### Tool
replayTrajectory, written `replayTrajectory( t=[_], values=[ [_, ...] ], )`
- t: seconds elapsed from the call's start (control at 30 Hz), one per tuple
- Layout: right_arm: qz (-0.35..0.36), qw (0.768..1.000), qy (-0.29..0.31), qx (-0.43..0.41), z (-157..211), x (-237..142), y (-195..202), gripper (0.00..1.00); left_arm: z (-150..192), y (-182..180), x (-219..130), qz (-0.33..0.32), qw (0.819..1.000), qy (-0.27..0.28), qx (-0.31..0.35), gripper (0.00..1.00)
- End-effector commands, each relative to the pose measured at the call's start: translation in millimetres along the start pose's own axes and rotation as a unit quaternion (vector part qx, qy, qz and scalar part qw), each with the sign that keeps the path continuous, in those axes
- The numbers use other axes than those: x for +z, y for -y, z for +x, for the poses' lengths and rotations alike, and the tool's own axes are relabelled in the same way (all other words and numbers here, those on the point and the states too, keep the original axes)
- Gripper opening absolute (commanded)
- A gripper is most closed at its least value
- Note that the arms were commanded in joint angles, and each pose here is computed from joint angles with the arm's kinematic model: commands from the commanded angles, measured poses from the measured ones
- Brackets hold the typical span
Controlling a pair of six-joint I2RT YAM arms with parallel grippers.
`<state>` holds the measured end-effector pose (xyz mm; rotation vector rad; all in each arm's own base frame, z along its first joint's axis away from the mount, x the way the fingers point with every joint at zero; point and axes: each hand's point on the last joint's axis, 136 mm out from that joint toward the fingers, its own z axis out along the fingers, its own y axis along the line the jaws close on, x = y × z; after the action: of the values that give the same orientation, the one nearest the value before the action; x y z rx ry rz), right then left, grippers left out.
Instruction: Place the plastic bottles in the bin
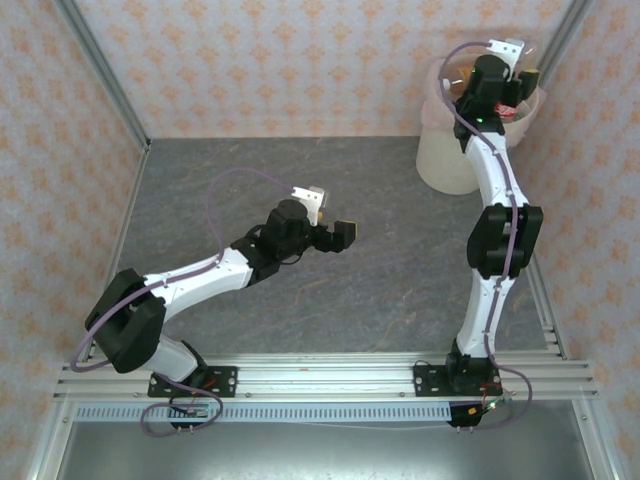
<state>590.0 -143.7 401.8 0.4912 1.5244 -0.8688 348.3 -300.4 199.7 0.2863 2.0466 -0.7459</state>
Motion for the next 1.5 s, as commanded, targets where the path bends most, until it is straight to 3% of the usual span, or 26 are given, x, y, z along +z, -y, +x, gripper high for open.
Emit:
replayTrajectory(
  t=[0.0, 0.1, 0.3, 0.43, 0.6, 0.77, 1.0, 1.27, 1.37, 1.47],
  values=[
    [0.008, 0.999, -0.014, -0.037, 25.0, 12.9, -11.0, 0.56, -16.4, 1.7, -1.5, 0.001, 1.000, 0.022, -0.002, 1.00],
    [0.021, 0.999, 0.031, -0.030, 2.0, 11.6, -4.3, 0.55, -15.4, 0.3, -1.9, -0.002, 1.000, 0.021, -0.003, 1.00],
    [0.032, 0.997, 0.068, -0.017, 3.0, 10.6, -3.2, 0.53, -13.3, -3.6, -0.3, -0.010, 1.000, 0.020, -0.005, 1.00],
    [-0.054, 0.998, -0.025, 0.012, 35.9, 2.3, -24.7, 0.51, -13.0, -4.7, 2.8, -0.011, 1.000, 0.019, -0.006, 1.00],
    [-0.128, 0.982, -0.110, 0.081, 54.1, -27.7, -33.6, 0.51, -11.9, -3.1, 5.0, -0.006, 1.000, 0.015, -0.009, 1.00],
    [-0.177, 0.970, -0.130, 0.102, 50.3, -59.4, -45.4, 0.51, -11.7, -3.8, 1.9, -0.006, 1.000, 0.018, -0.011, 1.00],
    [-0.208, 0.961, -0.141, 0.119, 30.0, -83.6, -35.5, 0.52, -11.5, -7.8, -7.2, -0.010, 1.000, 0.028, -0.007, 1.00],
    [-0.206, 0.942, -0.234, 0.125, 72.7, -73.8, -32.2, 0.58, -9.4, -8.7, -10.8, -0.005, 1.000, 0.027, -0.002, 1.00],
    [-0.170, 0.947, -0.237, 0.138, 74.4, -69.2, -22.1, 0.70, -9.5, -10.0, -11.2, -0.007, 1.000, 0.027, -0.001, 1.00],
    [-0.145, 0.952, -0.216, 0.160, 51.7, -68.4, -4.4, 0.78, -10.9, -10.7, -13.5, -0.007, 1.000, 0.029, -0.003, 1.00]
  ],
)
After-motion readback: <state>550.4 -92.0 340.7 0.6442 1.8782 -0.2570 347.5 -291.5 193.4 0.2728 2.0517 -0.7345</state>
